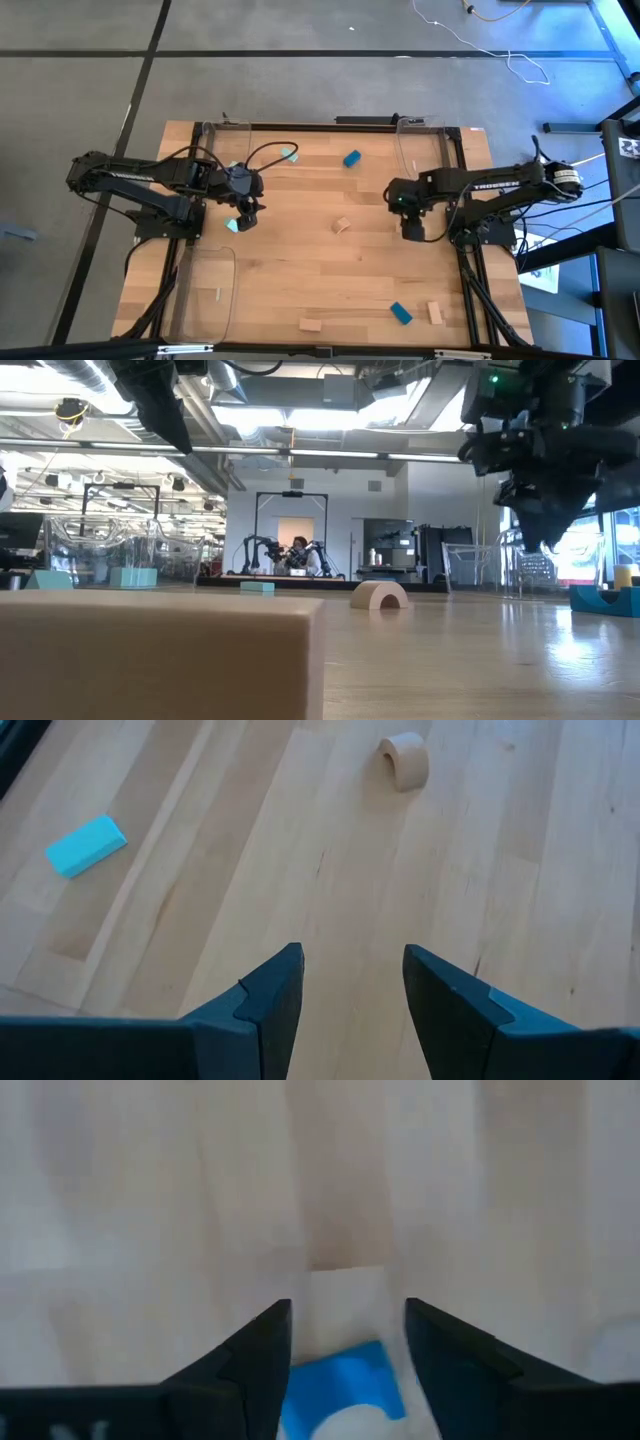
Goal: Sort & place blocks by color
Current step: Put the right blue block into the top right transparent bin
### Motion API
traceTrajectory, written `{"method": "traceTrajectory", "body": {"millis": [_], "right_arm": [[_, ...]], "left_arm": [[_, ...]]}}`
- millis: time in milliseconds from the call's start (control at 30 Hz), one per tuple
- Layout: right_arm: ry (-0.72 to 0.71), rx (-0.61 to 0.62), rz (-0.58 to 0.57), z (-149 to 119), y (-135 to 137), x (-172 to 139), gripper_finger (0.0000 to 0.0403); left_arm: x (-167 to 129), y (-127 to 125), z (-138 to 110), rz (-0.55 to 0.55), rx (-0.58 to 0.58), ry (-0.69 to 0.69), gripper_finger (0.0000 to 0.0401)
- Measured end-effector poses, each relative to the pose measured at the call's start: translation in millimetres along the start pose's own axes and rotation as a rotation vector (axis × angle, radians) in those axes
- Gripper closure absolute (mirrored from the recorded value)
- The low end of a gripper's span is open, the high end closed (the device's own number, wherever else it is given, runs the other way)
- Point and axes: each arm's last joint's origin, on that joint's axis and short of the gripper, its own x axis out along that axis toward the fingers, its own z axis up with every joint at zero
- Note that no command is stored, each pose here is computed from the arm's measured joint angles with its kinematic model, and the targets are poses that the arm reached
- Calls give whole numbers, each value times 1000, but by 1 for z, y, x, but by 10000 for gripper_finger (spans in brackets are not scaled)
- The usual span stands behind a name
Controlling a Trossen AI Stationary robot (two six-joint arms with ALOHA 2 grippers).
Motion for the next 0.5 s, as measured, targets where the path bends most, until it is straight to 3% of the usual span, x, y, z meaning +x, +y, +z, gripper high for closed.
{"method": "traceTrajectory", "body": {"millis": [133,333,500], "right_arm": [[-22,-15,92,-3,3,-6,209],[36,100,59,-32,2,-29,209],[-54,156,42,-51,1,-37,209]], "left_arm": [[0,0,0,0,0,0,236],[0,0,0,0,-9,0,236],[0,0,0,-1,-13,-4,236]]}}
